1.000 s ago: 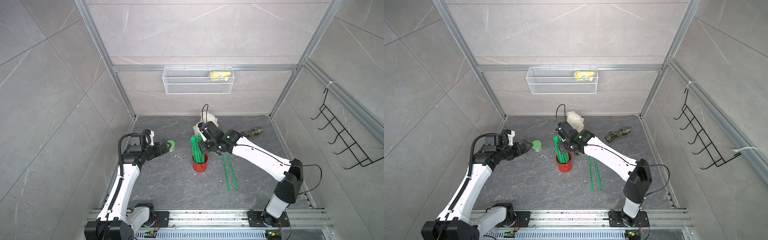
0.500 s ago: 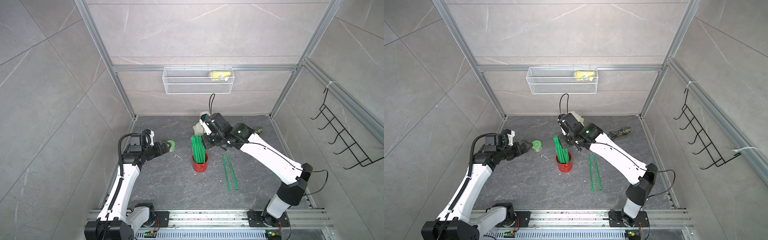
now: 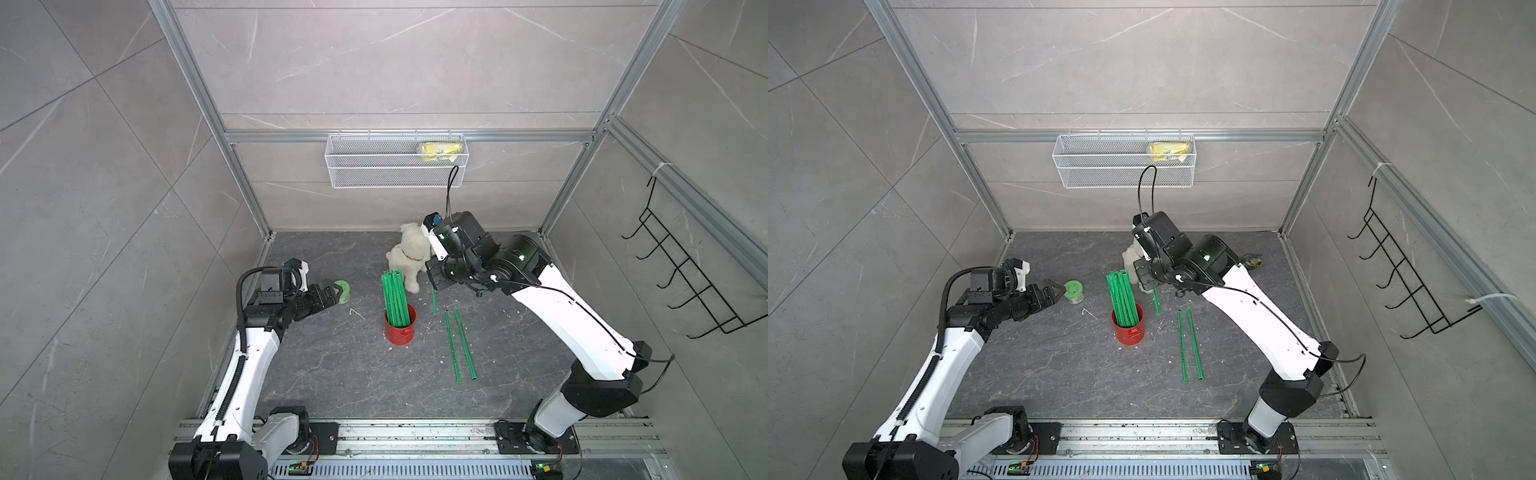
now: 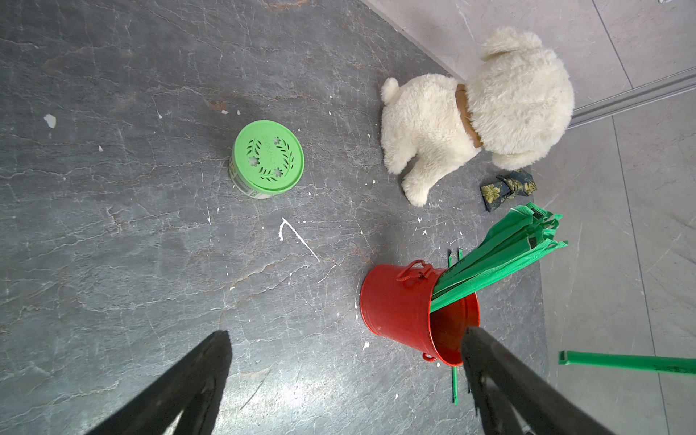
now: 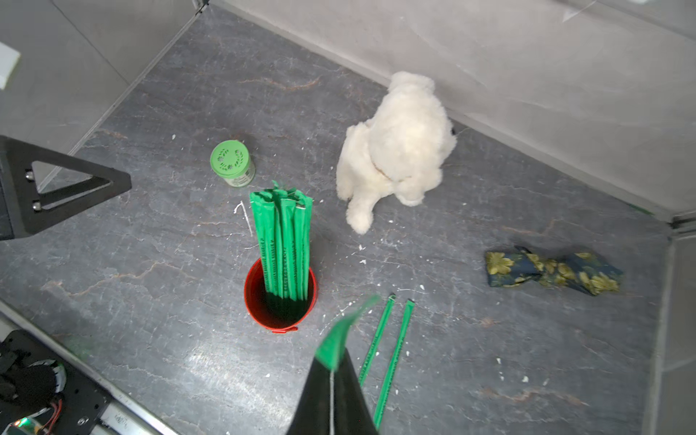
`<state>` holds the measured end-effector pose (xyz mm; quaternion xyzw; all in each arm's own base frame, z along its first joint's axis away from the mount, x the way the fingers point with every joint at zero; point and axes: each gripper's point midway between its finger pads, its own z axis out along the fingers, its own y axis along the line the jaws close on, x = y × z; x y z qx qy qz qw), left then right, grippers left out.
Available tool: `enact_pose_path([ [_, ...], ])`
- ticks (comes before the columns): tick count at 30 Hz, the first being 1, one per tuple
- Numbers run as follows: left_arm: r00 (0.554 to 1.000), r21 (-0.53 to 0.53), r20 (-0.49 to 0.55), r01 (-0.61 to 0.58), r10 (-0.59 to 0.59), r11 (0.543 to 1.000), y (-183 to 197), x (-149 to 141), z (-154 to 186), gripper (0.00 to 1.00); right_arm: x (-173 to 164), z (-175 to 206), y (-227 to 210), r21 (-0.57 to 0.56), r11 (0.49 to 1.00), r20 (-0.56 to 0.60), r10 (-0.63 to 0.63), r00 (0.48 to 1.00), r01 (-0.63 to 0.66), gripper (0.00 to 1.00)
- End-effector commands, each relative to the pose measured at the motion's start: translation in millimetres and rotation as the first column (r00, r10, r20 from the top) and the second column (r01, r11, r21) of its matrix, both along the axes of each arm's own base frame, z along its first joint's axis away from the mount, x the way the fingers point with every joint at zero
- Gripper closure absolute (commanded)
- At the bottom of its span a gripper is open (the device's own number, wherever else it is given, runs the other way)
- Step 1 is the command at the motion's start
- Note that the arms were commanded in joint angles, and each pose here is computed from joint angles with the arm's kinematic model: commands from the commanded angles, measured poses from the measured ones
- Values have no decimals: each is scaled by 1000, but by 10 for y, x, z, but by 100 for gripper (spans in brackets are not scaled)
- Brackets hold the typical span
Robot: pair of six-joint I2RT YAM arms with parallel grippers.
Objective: Take the straws out of the storage container
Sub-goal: Pick up the straw from the container, then place the straw at the center of the board.
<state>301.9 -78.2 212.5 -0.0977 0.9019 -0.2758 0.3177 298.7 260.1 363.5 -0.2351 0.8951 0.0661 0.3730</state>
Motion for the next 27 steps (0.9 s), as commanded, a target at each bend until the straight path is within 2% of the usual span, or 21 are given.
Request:
enact_pose_path([
  [1, 997, -12, 58, 42, -41, 999, -60, -11, 228, 0, -62, 212, -390, -58, 997, 47, -49, 998, 52, 93],
  [6, 997, -16, 62, 47, -46, 999, -71, -14, 242, 0, 12, 231, -698, -69, 991, 44, -112, 993, 114, 93],
  [12, 997, -17, 61, 47, -46, 999, -72, -11, 238, 0, 139, 35, -1073, -52, 981, -14, -190, 982, 189, 93],
  [18, 997, -15, 57, 47, -46, 999, -69, -8, 225, 0, 215, -408, -1298, -58, 969, -113, -247, 963, 241, 93],
  [27, 998, -18, 51, 48, -47, 999, -74, -4, 211, 0, 196, -1078, -1548, -62, 943, -283, -332, 900, 328, 93],
])
